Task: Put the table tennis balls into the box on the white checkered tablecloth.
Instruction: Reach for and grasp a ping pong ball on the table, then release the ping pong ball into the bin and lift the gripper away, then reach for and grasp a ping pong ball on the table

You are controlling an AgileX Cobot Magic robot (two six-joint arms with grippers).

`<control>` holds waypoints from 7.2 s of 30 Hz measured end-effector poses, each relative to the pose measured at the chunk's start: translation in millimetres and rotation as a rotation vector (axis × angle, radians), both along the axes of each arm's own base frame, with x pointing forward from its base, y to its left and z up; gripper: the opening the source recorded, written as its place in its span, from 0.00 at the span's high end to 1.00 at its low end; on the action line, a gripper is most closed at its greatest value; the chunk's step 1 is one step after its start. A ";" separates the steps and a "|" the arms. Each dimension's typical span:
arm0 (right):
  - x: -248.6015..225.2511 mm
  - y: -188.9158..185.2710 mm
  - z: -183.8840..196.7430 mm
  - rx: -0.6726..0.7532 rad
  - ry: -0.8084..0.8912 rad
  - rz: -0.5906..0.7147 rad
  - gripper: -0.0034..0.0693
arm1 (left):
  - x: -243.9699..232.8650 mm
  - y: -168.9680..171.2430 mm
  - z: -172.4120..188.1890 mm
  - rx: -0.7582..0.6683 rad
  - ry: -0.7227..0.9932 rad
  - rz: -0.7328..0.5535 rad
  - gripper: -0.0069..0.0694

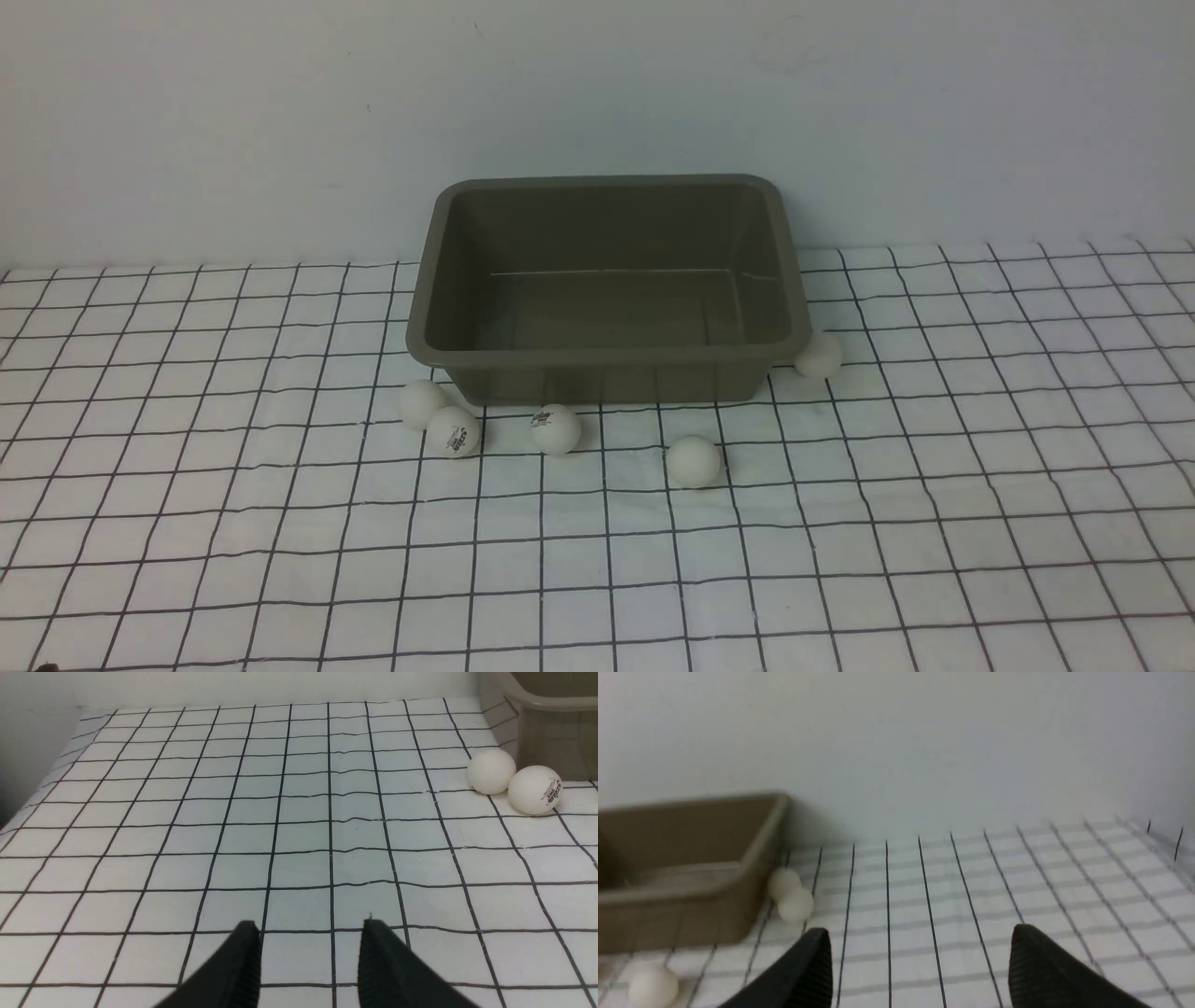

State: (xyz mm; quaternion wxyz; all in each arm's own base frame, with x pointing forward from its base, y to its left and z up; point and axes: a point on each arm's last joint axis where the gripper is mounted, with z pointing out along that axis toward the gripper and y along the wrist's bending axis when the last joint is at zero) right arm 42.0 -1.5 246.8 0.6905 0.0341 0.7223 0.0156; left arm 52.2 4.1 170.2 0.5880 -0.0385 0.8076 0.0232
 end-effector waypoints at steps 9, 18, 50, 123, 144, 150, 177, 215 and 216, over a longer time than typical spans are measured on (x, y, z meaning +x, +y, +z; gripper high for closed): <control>-21.5 2.6 52.8 0.046 0.039 0.022 0.32 | 0.0 0.0 0.0 0.000 0.000 0.000 0.56; -22.7 10.8 61.4 0.199 -0.002 0.106 0.32 | 0.0 0.0 0.0 0.000 0.000 0.000 0.56; 92.0 34.5 71.5 -0.184 0.530 0.503 0.34 | 0.0 0.0 0.0 0.000 0.000 0.000 0.56; 315.2 195.7 -78.4 -0.361 0.949 0.880 0.33 | 0.0 0.0 0.0 0.001 0.000 0.000 0.56; 321.7 201.0 -96.6 -0.339 0.933 0.896 0.38 | 0.0 0.0 0.0 0.001 0.000 0.000 0.56; 322.4 201.3 -101.2 -0.339 0.942 0.895 0.48 | 0.0 0.0 0.0 0.001 0.000 0.000 0.56; 297.0 186.5 55.8 -0.432 0.566 0.890 0.48 | 0.0 0.0 0.0 0.001 0.000 0.000 0.56; 358.6 70.3 116.8 -0.671 0.599 0.742 0.26 | 0.0 0.1 0.0 0.002 0.000 0.000 0.56; 356.4 63.5 115.0 -0.667 0.624 0.774 0.26 | 0.0 0.1 0.0 0.002 0.000 0.000 0.56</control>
